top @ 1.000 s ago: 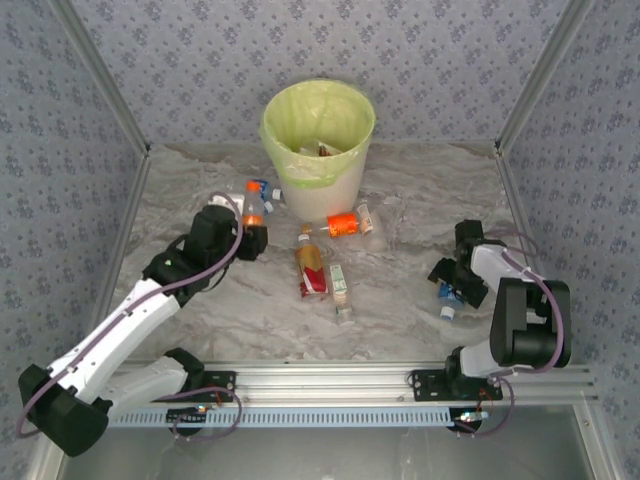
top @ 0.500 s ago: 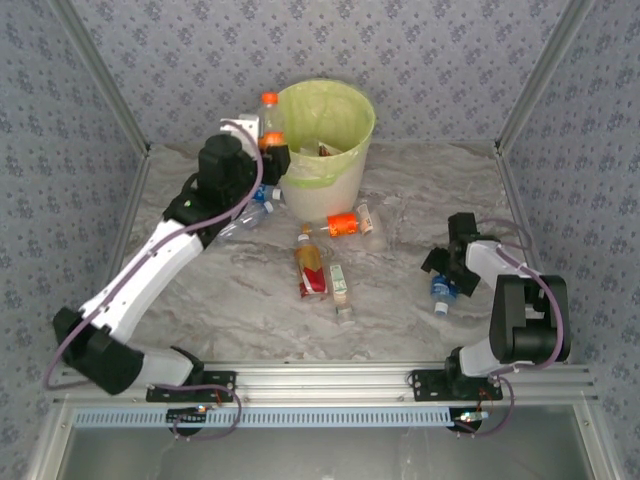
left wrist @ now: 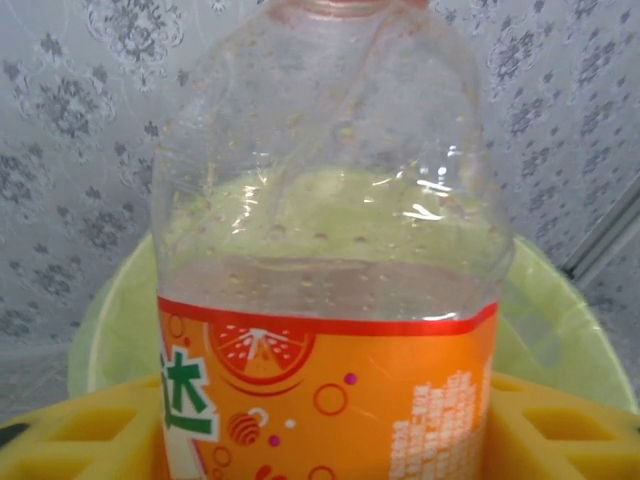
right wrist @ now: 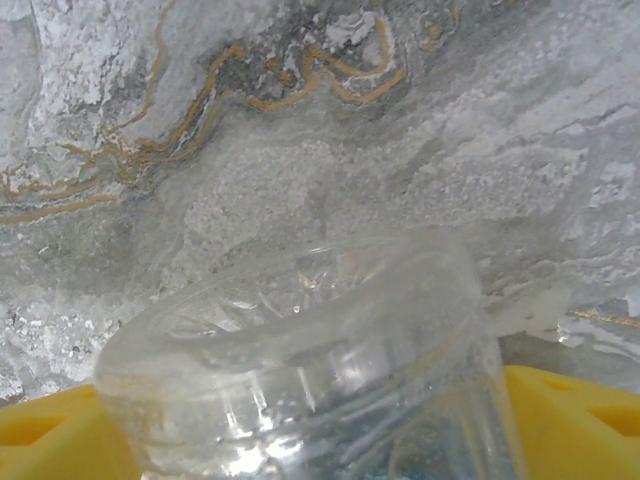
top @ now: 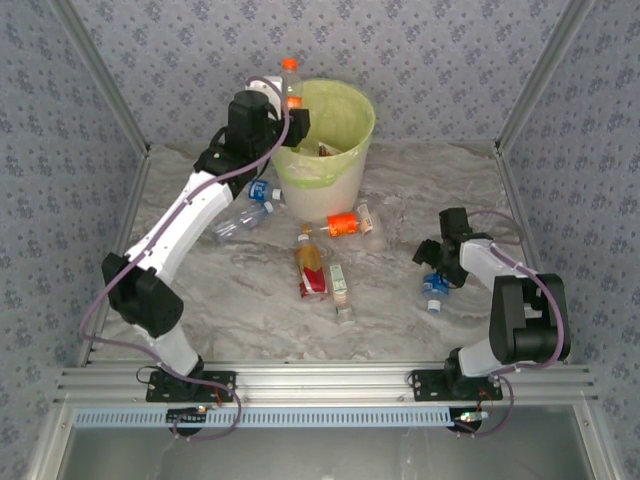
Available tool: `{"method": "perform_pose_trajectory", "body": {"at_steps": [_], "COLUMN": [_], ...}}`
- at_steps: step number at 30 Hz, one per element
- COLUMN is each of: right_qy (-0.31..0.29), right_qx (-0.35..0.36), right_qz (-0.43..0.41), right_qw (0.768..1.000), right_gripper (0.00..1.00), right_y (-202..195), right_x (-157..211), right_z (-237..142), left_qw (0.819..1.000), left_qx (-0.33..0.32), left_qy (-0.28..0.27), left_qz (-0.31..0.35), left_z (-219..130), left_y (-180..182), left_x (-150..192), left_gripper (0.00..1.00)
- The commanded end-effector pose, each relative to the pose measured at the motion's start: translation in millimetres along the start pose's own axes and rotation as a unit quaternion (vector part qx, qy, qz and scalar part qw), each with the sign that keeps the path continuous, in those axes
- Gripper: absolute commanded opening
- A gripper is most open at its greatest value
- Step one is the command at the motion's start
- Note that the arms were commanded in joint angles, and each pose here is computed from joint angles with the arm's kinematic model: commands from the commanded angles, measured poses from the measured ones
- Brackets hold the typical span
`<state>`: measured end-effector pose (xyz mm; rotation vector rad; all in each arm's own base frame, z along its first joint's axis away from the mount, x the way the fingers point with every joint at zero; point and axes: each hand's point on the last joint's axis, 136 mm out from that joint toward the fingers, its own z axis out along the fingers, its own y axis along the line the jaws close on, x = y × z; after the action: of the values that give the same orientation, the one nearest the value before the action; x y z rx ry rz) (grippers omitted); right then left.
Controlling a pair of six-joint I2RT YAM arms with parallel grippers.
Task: Put the plastic bottles in the bin
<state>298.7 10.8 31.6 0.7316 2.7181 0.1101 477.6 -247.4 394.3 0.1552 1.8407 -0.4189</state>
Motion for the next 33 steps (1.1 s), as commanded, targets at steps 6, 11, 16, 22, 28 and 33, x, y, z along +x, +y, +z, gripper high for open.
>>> {"method": "perform_pose_trajectory", "body": {"at_steps": [6,11,16,22,28,33], "right_qy": [-0.001,-0.001,-0.006,-0.009,-0.042,-0.066], "right_qx": [0.028,0.016,0.034,0.031,0.025,0.013], "right_qz": [-0.004,-0.009,-0.008,-0.013,-0.025,-0.024], "right_qw": [1.0,1.0,0.999,0.999,0.998,0.997], "right_gripper": [0.88,0.85,0.82,0.75,0.66,0.61], "right_y": [-5.7,-1.7,-7.7,-5.6,-0.1,1.2], "right_x": [9.4,10.2,8.3,7.8,4.9,3.4], "right_z": [-0.4,1.8,3.9,5.6,1.0,-6.4], "left_qw": [1.0,1.0,0.999,0.998,0.993,0.982], "left_qx": [-0.004,0.018,0.011,-0.035,-0.101,-0.162], "left_qy": [0.026,0.003,-0.022,-0.032,-0.038,-0.036], "left_qz": [-0.013,-0.019,-0.023,-0.035,-0.05,-0.085], "left_z": [-15.1,-48.6,-82.0,-107.1,-132.5,-153.4], "left_y": [2.3,-0.1,9.1,34.8,73.8,117.4], "left_x": [-4.9,-10.7,-11.1,8.3,30.5,53.5], "left_gripper": [0.94,0.99,0.99,0.99,0.99,0.99]}}
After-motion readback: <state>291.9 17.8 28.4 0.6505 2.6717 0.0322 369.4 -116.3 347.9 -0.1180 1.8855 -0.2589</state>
